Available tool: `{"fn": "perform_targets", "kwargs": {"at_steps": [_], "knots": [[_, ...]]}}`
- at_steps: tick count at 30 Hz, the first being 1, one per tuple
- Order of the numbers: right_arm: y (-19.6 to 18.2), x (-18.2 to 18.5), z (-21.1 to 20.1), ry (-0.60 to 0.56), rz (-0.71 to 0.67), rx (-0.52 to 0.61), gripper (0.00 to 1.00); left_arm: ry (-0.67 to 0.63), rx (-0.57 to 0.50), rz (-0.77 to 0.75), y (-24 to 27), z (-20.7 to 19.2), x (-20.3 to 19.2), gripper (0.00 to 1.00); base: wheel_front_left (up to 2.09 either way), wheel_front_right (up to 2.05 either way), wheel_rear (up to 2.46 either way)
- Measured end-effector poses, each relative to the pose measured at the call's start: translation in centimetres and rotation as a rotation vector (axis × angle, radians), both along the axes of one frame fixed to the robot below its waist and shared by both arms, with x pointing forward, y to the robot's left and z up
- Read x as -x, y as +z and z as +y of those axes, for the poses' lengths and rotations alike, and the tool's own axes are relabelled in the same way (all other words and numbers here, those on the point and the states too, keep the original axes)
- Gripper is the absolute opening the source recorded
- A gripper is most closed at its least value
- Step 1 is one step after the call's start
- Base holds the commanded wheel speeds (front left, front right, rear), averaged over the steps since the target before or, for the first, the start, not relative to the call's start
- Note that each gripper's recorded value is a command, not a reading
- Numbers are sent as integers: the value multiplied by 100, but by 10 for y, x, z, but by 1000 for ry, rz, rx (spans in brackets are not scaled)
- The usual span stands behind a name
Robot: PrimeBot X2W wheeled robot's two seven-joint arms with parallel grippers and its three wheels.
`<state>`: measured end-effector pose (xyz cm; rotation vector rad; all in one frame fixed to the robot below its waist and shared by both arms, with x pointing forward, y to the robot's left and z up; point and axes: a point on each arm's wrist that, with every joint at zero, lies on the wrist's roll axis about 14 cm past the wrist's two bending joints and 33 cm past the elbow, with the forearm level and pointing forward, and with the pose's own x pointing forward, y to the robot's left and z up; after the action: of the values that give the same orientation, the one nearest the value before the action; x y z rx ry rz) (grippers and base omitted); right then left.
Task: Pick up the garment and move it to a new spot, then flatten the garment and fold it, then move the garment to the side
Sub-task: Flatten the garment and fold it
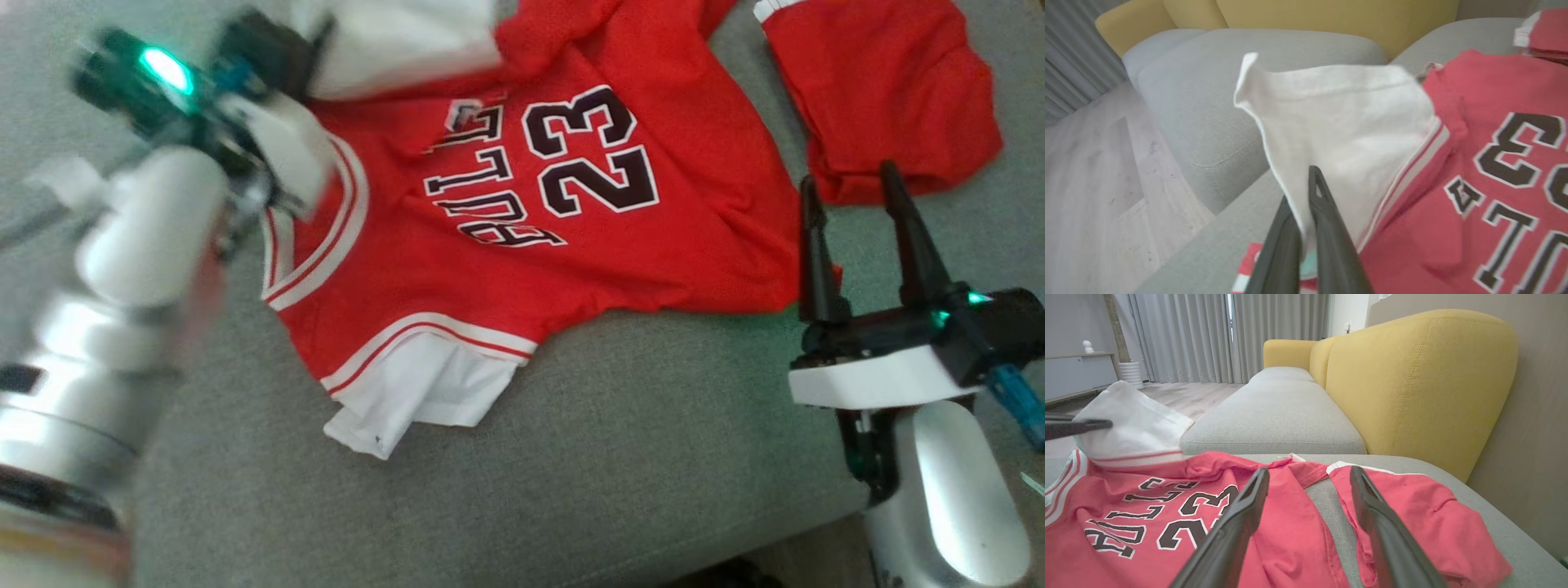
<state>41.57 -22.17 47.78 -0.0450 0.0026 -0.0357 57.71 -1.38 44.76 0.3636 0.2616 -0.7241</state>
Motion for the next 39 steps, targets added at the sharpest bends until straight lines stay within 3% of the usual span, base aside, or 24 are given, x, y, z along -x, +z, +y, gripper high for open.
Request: {"fn": "perform_targets", "kwargs": {"at_steps": [8,21,22,23,30,39], "knots": [[10,-14,8,36,-29,6,100,109,-114,-140,41,53,-78,0,0,0,0],[-8,-18,5,32,21,7,100,106,-147,-323,68,56,-133,0,0,0,0],[-9,-19,6,35,23,7,100,116,-144,-333,71,58,-136,39,0,0,0],[-10,-21,7,39,23,6,100,132,-140,-346,75,61,-139,100,0,0,0],[-11,-33,18,73,10,2,100,183,-93,-416,86,79,-135,100,0,0,0],[1,-43,35,118,-30,17,100,207,37,-406,102,88,-93,100,0,0,0]]}}
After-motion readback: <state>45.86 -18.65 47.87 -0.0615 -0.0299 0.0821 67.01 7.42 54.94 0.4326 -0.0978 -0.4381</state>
